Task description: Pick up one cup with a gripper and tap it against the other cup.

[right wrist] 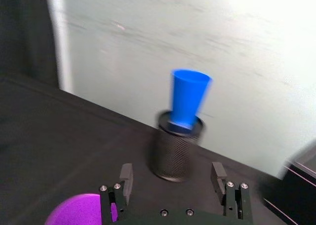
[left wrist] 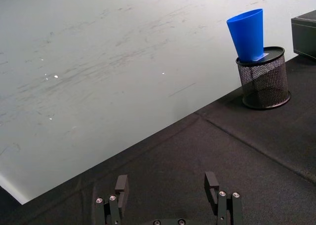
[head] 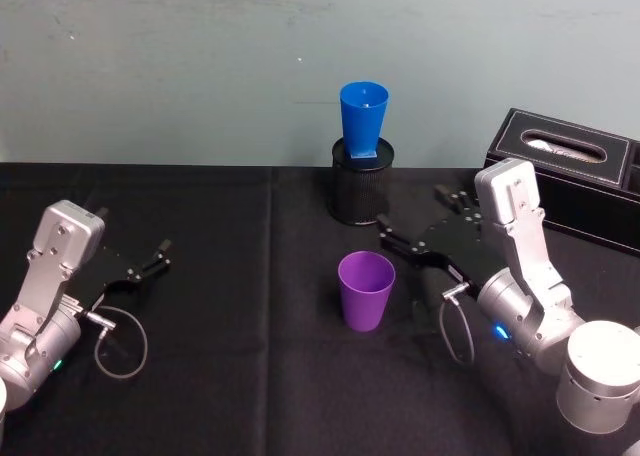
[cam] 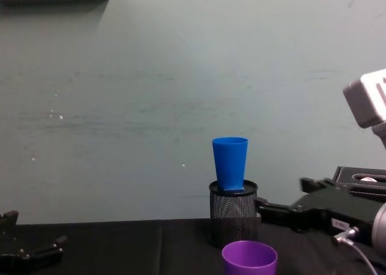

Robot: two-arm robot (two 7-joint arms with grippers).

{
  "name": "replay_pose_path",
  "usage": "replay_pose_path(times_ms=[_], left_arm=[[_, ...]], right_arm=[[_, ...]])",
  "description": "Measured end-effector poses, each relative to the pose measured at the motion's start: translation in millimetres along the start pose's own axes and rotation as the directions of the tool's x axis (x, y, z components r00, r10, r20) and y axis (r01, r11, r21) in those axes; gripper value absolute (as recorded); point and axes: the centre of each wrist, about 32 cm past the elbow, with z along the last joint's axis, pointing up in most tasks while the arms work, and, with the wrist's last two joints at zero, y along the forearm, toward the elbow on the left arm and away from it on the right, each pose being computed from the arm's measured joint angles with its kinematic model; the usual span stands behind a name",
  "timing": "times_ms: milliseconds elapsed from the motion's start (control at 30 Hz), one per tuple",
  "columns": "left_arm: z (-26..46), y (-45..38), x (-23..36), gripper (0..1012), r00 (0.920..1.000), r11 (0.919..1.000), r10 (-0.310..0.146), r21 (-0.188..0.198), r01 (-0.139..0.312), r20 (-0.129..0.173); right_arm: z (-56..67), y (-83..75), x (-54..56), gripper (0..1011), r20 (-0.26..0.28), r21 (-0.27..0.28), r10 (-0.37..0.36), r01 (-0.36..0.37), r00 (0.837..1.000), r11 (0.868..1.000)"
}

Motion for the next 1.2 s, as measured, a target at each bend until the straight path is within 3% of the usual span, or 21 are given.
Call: replay_pose_path(times_ms=[167,433,1200], left_arm=[[0.0,0.0,0.0,1011,1.0000,1.0000,0.000,0.000,0.000,0.000],[0.0,0.0,0.0,1011,1.0000,1.0000,0.000,0.000,0.000,0.000],[0.0,0.0,0.0,1011,1.0000,1.0000,0.000,0.000,0.000,0.000]], right_arm=[[0.3,-1.9,-4.5,1000,0.008,-0.075,-0.117,0.117,0.993,0.990],[-0.4,-0.7,-4.6,1000,0.002,-0.152,-0.171,0.170,0.985,0.974],[-1.0,-0.3,-4.3,1000,0.003,-0.161,-0.167,0.165,0.986,0.973]])
